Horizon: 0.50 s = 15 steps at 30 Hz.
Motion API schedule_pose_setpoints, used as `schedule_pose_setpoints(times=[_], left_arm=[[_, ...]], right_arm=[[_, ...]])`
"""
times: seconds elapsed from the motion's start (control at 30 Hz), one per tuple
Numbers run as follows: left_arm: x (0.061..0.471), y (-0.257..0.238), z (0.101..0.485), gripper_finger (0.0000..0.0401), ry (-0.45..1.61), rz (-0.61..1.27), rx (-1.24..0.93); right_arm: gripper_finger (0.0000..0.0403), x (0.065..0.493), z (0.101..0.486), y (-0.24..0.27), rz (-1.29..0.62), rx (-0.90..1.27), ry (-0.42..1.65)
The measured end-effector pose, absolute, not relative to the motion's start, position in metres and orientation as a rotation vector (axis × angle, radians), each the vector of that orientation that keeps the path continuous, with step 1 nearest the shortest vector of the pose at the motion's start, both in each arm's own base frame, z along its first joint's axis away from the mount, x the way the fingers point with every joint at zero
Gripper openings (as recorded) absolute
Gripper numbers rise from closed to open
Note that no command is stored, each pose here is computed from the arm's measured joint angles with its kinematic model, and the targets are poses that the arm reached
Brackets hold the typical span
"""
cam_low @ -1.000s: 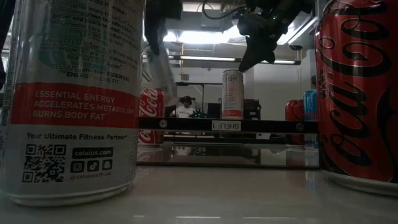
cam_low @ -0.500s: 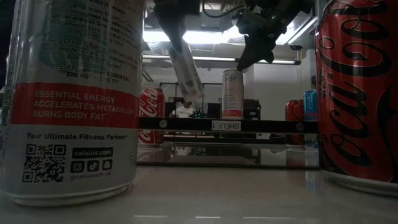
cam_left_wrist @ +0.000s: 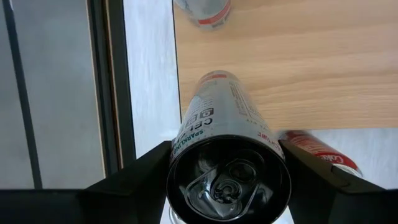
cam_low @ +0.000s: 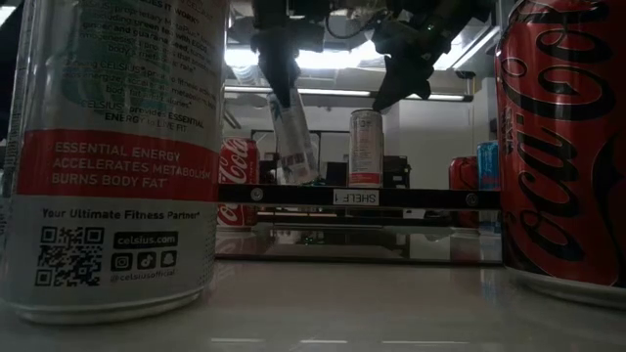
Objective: Place canned beverage on shelf
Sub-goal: Put the white pink soda can on the shelf aligned with the other white pink soda can
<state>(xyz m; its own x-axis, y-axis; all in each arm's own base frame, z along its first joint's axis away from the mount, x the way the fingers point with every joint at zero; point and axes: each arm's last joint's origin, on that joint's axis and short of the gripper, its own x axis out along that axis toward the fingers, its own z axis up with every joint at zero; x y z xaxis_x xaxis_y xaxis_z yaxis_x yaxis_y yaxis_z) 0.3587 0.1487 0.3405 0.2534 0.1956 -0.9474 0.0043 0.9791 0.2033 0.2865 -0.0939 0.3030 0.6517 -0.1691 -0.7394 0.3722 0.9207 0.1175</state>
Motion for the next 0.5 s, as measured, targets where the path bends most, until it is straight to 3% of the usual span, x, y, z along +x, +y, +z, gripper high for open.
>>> schedule_pose_setpoints(times=[0.5], left_arm=[[0.362,0.156,0.327,0.0241,1.364,0.11,0.167]], right_arm=[[0.0001,0.286,0.303,-0.094,-0.311,0.27,0.808]])
